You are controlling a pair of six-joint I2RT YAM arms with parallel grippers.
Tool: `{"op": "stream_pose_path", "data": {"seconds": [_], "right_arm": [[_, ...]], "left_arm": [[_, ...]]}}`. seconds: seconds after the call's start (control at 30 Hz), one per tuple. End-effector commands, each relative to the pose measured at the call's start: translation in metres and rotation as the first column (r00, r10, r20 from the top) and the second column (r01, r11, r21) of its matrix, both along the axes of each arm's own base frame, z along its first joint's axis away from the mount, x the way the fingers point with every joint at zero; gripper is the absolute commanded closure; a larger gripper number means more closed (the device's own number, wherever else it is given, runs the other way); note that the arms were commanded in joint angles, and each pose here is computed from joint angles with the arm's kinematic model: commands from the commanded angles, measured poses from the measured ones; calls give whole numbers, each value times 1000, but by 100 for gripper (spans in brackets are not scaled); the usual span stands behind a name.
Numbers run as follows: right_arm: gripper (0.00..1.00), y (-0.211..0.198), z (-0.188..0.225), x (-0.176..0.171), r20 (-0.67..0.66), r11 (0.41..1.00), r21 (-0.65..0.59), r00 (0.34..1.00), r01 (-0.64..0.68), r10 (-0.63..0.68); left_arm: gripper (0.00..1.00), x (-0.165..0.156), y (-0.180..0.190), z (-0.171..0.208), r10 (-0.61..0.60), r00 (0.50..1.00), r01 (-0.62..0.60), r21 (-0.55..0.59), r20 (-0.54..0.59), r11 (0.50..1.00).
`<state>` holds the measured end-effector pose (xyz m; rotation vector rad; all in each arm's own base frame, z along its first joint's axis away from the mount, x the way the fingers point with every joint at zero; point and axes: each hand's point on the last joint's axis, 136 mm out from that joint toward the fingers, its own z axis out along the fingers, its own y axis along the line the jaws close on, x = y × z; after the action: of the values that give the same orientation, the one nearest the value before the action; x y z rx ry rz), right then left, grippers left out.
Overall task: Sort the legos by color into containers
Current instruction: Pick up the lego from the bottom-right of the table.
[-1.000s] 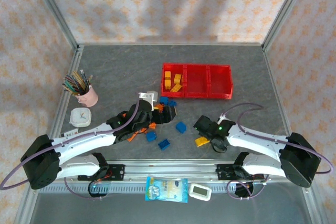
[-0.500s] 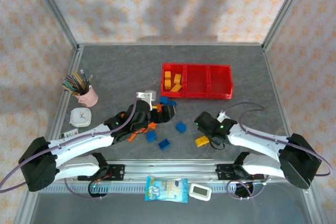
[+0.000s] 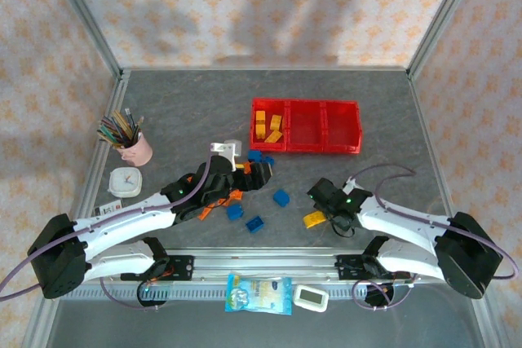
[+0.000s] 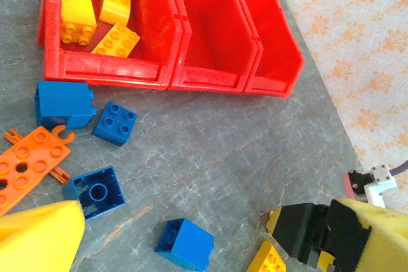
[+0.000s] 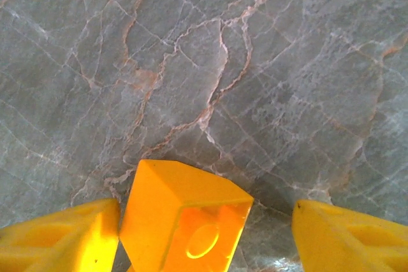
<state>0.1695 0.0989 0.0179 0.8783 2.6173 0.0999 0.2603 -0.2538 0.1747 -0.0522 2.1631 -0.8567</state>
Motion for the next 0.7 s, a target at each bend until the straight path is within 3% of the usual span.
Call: {"op": "stream_pose_path", "data": {"seconds": [0.0,0.5,0.67], "right_arm": [[32,2,-4,6,26,1000,14,1000,-16,16],[57,14,10,22,71,997,21,995,-73,72],[59,10,13,23,75,997,-9,994,-75,76]], "left_arm": [[1,-1,3,1,11,1000,-11,14,5,1000],[1,0,3,4,17,1000,-17,9,4,1000],[1,0,4,5,20,1000,-20,4,7,1000]]}}
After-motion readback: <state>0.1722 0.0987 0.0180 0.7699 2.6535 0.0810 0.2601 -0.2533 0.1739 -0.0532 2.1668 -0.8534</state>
